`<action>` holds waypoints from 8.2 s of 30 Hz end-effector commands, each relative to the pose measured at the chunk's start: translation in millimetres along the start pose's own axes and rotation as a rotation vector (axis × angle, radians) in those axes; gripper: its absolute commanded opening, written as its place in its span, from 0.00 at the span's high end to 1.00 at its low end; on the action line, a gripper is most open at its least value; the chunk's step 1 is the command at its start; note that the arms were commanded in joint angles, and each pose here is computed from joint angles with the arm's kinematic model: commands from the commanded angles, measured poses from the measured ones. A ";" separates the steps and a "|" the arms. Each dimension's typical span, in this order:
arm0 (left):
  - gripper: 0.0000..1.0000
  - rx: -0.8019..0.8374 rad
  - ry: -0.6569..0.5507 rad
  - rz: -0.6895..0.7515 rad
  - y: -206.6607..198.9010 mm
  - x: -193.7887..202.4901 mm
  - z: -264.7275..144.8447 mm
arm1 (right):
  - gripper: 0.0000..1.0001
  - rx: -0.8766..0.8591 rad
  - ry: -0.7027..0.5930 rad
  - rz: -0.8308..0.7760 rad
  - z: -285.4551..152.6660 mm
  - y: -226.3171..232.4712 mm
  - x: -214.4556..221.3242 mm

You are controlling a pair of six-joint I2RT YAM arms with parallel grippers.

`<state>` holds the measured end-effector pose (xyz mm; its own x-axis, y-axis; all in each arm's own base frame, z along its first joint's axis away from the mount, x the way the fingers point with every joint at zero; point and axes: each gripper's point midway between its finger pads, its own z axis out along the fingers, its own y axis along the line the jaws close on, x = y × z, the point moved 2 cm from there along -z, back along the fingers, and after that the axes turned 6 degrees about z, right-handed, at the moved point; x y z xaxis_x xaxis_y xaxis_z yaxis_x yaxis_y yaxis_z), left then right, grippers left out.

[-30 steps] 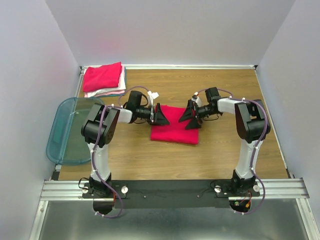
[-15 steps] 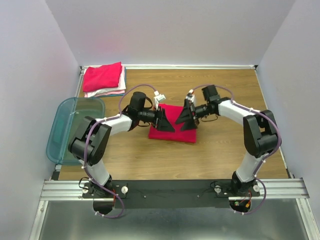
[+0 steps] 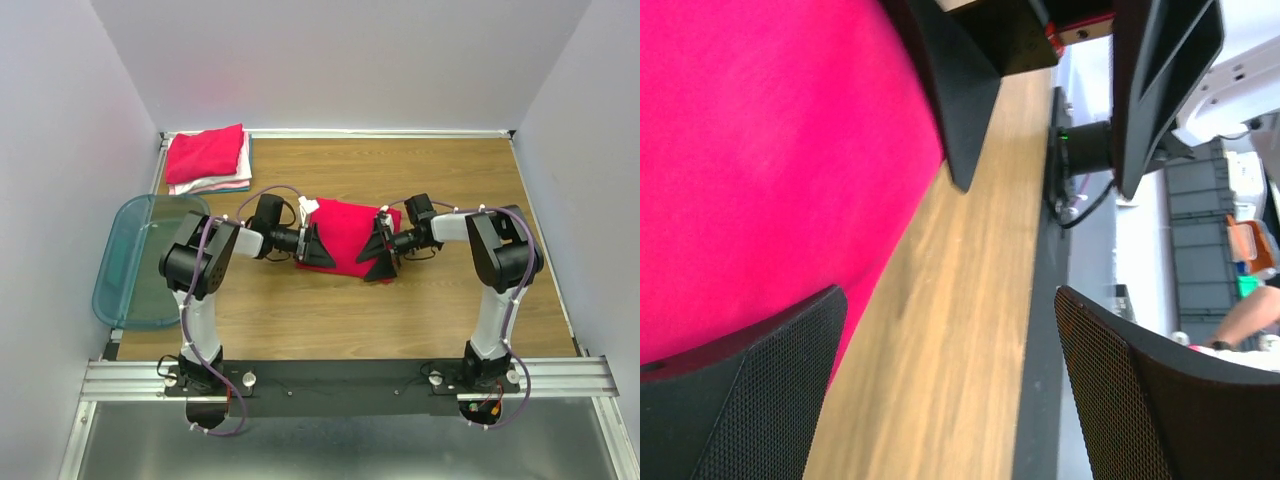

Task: Fold and stack the t-shirts
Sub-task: Smooth out wrinkles on the folded tshirt, then put the neatly folded tshirt into the corner of the board with the left arm

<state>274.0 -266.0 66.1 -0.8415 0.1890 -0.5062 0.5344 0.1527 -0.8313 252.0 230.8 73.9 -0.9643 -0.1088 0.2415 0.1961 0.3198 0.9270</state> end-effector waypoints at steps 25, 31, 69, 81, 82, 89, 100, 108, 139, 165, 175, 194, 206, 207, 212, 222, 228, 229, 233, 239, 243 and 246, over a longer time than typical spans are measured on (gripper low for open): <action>0.02 -0.929 -0.536 0.682 -105.5 -240.4 -228.6 | 0.20 0.723 -0.466 -0.754 -10.7 121.3 -94.4; 0.02 -1.112 -0.531 0.680 -105.3 -237.3 -261.1 | 0.29 1.002 -0.398 -0.893 53.9 96.7 -92.8; 0.03 -1.053 -0.457 0.457 -40.0 -153.6 -229.3 | 0.99 1.176 -0.063 -0.855 131.1 -23.1 -64.7; 0.09 -0.880 -0.441 0.163 17.5 -146.9 -191.9 | 0.99 1.019 -0.164 -0.912 95.6 46.6 -58.4; 0.09 -0.867 -0.435 0.130 25.5 -146.0 -188.8 | 0.99 1.014 -0.171 -0.914 92.8 48.8 -57.2; 0.09 -0.707 -0.421 0.023 36.1 -138.4 -162.7 | 0.99 0.954 -0.204 -0.900 82.8 63.7 -55.3; 0.09 -0.582 -0.369 -0.203 56.9 -107.1 -99.8 | 0.99 0.833 -0.265 -0.867 79.8 87.5 -59.0; 0.04 -0.452 -0.363 -0.313 44.3 -110.2 -51.0 | 0.99 0.784 -0.260 -0.884 83.5 98.8 -57.0; 0.43 -0.623 -0.467 -0.488 71.6 -108.1 -22.2 | 1.00 0.706 -0.338 -0.826 108.3 116.9 -81.8; 1.00 -0.818 -0.444 -0.165 86.2 -156.5 -35.2 | 0.22 0.779 -0.448 -0.865 60.9 127.8 -81.0; 1.00 -1.043 -0.338 0.190 93.5 -222.1 -84.3 | 0.00 0.902 -0.594 -0.891 -31.4 130.4 -64.1; 1.00 -1.240 -0.328 0.577 62.2 -337.9 -206.2 | 0.00 1.013 -0.616 -0.860 -64.1 104.6 -60.6; 1.00 -1.328 -0.401 0.639 41.5 -359.8 -243.1 | 0.00 1.014 -0.593 -0.852 -60.3 100.2 -63.1; 1.00 -1.334 -0.402 0.652 37.2 -361.9 -245.9 | 0.00 1.014 -0.594 -0.851 -60.4 100.6 -63.0; 1.00 -1.337 -0.419 0.713 16.9 -369.8 -255.8 | 0.00 1.009 -0.587 -0.844 -58.3 99.2 -63.6; 1.00 -1.308 -0.474 0.714 2.8 -374.3 -283.6 | 0.00 1.008 -0.578 -0.837 -57.0 97.1 -63.6; 1.00 -1.294 -0.505 0.724 -10.4 -377.7 -292.6 | 0.00 1.007 -0.569 -0.831 -54.2 95.3 -65.1; 1.00 -1.293 -0.509 0.723 -11.4 -378.3 -293.5 | 0.00 1.007 -0.568 -0.831 -54.6 95.2 -65.3; 1.00 -1.307 -0.522 0.747 -23.9 -381.9 -300.5 | 0.00 1.006 -0.562 -0.827 -53.3 93.4 -64.5; 1.00 -1.300 -0.543 0.772 -39.7 -384.0 -306.1 | 0.00 1.004 -0.563 -0.823 -52.9 93.7 -66.0; 1.00 -1.303 -0.549 0.775 -43.6 -385.1 -308.8 | 0.00 1.008 -0.560 -0.818 -52.1 92.2 -67.5; 1.00 -1.317 -0.537 0.760 -38.9 -381.5 -311.9 | 0.00 1.008 -0.559 -0.814 -51.8 91.1 -67.5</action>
<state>611.1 -48.1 308.3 -0.2496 0.3057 -0.9188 0.2982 0.9270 0.2274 342.2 218.4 158.3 -0.7202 -0.2858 -0.6322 -0.4314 0.8981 0.0854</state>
